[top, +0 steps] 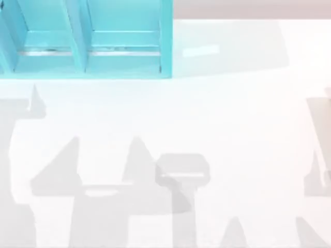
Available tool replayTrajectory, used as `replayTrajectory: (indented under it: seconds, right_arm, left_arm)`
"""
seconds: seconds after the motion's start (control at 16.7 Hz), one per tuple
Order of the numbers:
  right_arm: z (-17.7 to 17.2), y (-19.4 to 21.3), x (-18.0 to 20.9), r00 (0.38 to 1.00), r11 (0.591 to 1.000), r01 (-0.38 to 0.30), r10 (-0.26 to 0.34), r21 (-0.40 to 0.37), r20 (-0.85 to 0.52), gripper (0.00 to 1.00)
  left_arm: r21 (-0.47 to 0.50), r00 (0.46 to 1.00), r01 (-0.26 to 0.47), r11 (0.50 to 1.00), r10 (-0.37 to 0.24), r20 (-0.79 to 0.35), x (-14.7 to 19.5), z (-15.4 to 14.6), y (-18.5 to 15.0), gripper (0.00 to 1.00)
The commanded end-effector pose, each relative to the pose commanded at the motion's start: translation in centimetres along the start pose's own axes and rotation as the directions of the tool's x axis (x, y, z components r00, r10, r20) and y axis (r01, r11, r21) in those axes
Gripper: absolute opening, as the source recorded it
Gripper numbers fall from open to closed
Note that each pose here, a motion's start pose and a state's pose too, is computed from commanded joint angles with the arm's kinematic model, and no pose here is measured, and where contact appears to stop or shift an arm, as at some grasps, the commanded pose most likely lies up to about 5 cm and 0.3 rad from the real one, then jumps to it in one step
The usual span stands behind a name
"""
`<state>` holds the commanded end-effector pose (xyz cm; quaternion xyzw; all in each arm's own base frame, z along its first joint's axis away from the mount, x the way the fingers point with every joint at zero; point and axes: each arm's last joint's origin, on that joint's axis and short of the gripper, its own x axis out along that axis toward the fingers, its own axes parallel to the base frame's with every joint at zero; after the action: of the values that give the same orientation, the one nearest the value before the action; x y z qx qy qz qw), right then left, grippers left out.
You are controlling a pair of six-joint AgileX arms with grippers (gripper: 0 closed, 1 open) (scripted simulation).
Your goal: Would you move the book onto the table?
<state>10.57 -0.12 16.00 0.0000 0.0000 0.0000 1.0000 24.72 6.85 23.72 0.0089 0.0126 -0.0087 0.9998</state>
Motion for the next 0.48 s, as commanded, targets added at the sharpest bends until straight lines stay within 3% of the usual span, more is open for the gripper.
replayTrajectory:
  seconds: [0.24, 0.48]
  right_arm:
    - [0.0, 0.0, 0.0, 1.0, 1.0, 0.0, 0.0, 0.0, 0.0, 1.0]
    - [0.0, 0.0, 0.0, 1.0, 1.0, 0.0, 0.0, 0.0, 0.0, 1.0]
  left_arm:
    - [-0.026, 0.996, 0.01, 1.0, -0.013, -0.086, 6.6, -5.7, 5.4, 1.0]
    - [-0.029, 0.995, 0.022, 0.999, -0.025, -0.096, 9.9, -11.5, 9.8, 1.0]
